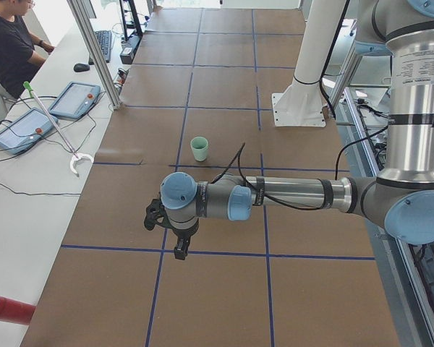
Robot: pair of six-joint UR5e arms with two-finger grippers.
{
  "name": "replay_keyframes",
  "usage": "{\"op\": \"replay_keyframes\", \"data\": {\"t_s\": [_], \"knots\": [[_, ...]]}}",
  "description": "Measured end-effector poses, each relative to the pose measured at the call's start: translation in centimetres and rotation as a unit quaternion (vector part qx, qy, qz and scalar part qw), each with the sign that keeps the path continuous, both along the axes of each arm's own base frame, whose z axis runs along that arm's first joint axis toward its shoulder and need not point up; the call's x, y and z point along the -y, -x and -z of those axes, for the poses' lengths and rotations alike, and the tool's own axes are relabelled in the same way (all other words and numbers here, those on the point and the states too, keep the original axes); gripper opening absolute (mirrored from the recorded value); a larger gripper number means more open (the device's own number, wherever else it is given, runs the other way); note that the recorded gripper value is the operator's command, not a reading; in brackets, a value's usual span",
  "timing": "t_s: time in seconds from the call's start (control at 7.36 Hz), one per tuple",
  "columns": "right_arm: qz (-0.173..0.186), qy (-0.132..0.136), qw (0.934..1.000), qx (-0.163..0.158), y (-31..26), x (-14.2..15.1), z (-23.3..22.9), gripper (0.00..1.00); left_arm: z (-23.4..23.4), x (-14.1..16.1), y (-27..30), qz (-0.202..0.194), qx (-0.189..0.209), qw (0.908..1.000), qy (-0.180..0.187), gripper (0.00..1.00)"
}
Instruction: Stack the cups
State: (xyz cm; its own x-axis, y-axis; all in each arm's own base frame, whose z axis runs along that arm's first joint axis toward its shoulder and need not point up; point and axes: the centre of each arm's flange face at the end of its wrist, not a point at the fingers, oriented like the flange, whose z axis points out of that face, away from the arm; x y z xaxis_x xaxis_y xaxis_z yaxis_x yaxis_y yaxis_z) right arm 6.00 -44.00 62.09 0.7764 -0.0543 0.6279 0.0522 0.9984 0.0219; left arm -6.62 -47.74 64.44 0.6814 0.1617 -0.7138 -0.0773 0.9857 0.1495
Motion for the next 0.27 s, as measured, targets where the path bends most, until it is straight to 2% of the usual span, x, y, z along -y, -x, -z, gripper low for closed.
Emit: {"op": "replay_keyframes", "data": {"t_s": [0.27], "knots": [[0.0, 0.0, 1.0, 0.0, 0.01, 0.0, 0.0, 1.0, -0.59, -0.33, 0.0, 0.0, 0.0, 1.0, 0.006, 1.0]]}}
